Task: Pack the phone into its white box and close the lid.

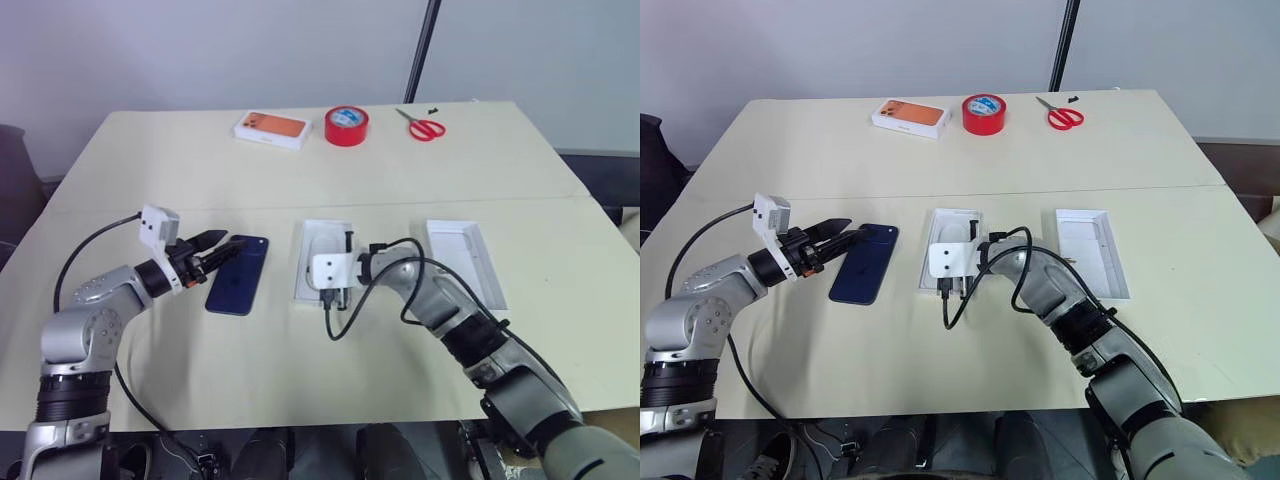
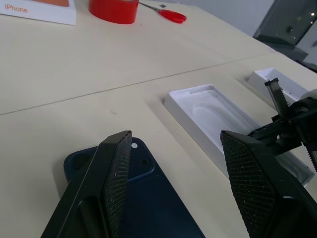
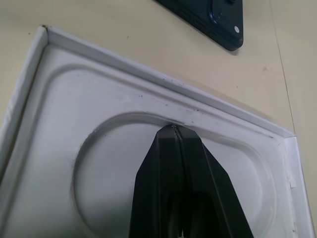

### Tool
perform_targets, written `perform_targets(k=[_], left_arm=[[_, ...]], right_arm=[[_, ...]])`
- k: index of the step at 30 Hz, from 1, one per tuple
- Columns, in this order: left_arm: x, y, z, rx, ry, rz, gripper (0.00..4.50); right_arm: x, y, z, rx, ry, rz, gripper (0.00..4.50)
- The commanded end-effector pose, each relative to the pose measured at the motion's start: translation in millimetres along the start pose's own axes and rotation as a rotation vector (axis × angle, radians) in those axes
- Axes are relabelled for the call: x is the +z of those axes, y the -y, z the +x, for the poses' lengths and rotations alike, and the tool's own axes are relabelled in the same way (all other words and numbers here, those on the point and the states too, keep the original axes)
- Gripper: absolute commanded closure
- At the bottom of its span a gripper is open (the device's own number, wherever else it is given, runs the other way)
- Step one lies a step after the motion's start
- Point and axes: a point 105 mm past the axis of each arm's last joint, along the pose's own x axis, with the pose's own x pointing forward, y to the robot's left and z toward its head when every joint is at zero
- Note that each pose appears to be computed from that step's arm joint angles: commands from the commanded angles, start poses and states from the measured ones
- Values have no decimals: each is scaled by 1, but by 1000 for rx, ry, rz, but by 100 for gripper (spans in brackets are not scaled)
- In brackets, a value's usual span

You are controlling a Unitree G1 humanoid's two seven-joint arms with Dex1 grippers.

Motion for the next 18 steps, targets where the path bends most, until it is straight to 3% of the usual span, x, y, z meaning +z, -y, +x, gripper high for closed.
perform_targets(k=[1, 5, 9, 15, 18], left_arm=[[9, -3, -8, 24, 6, 7, 146], [-4, -17, -27, 60, -84, -84, 146], [-17, -34, -40, 116, -174, -164, 146], [-19, -42, -35, 95, -224, -201, 146], [-40, -39, -34, 73, -345, -285, 146]], right_arm=[[5, -4, 0, 3, 51, 79, 449], [24, 25, -16, -139, 185, 207, 449], [44, 35, -20, -178, 281, 302, 449], [74, 28, 4, -122, 280, 286, 449], [84, 23, 19, -53, 253, 308, 449]])
